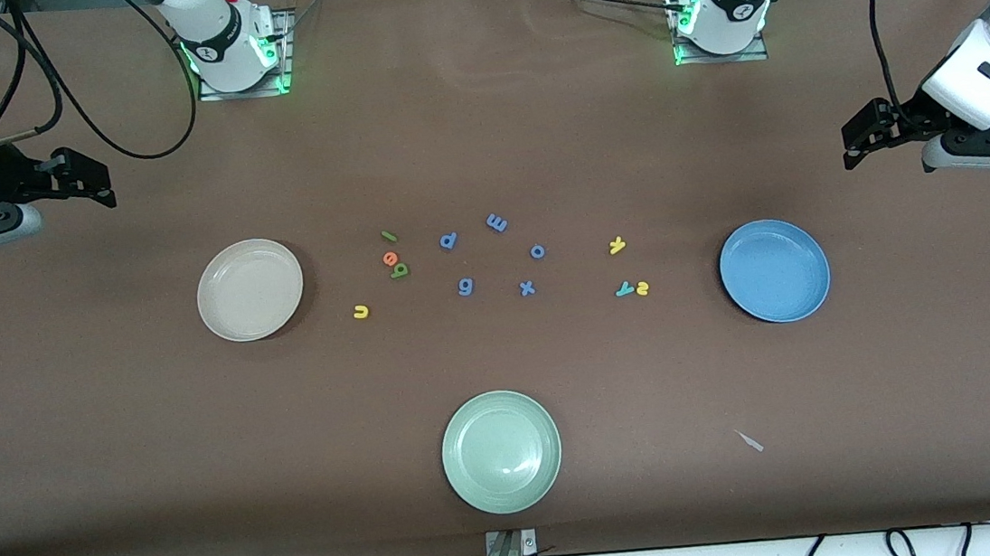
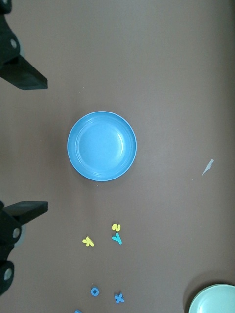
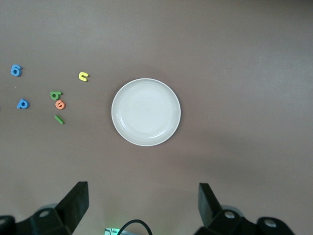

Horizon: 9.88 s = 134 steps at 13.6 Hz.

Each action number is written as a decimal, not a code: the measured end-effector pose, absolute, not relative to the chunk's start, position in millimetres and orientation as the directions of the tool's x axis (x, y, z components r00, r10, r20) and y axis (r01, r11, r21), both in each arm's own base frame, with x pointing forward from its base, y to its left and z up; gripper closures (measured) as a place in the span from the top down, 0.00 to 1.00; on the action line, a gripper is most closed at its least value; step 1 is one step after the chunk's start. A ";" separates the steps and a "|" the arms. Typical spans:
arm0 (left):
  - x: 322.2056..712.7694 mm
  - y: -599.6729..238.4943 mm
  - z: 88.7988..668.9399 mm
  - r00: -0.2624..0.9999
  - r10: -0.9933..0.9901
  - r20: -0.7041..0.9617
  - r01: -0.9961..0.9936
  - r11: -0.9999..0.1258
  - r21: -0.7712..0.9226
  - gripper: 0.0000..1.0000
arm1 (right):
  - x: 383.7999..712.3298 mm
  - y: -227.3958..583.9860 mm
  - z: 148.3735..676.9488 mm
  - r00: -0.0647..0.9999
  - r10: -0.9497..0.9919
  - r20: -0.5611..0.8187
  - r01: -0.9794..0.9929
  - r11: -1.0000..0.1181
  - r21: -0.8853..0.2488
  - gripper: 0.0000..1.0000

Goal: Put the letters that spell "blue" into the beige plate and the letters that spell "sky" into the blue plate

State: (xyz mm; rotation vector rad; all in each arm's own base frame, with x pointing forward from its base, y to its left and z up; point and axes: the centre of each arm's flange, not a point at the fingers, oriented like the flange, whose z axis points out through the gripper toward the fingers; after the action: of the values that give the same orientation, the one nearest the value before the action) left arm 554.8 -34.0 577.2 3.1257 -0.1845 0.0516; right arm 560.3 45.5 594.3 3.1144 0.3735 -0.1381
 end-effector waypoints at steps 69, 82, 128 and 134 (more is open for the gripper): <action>548.6 -56.5 602.0 0.987 -0.158 0.019 -0.159 -0.987 0.008 1.00 | 561.2 37.3 593.5 0.971 0.221 -0.090 0.221 -0.975 -0.009 1.00; 548.5 -56.6 601.7 0.987 -0.159 0.017 -0.159 -0.987 0.008 1.00 | 561.4 34.3 593.0 0.972 0.216 -0.091 0.216 -0.976 -0.009 1.00; 574.2 -259.1 177.7 0.771 -0.627 -0.112 -0.628 -0.778 0.034 0.80 | 590.4 262.6 285.6 0.992 -0.123 0.040 -0.121 -0.991 -0.065 0.97; 579.4 -255.5 170.1 0.760 -0.643 -0.092 -0.646 -0.764 0.000 0.56 | 591.9 273.1 224.7 0.981 -0.190 0.026 -0.187 -0.979 -0.080 0.97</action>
State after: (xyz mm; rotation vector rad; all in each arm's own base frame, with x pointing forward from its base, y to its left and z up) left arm 579.4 -255.5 170.1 2.9767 -1.0895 -0.1373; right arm 591.9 273.1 224.7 3.2035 -0.3054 0.0546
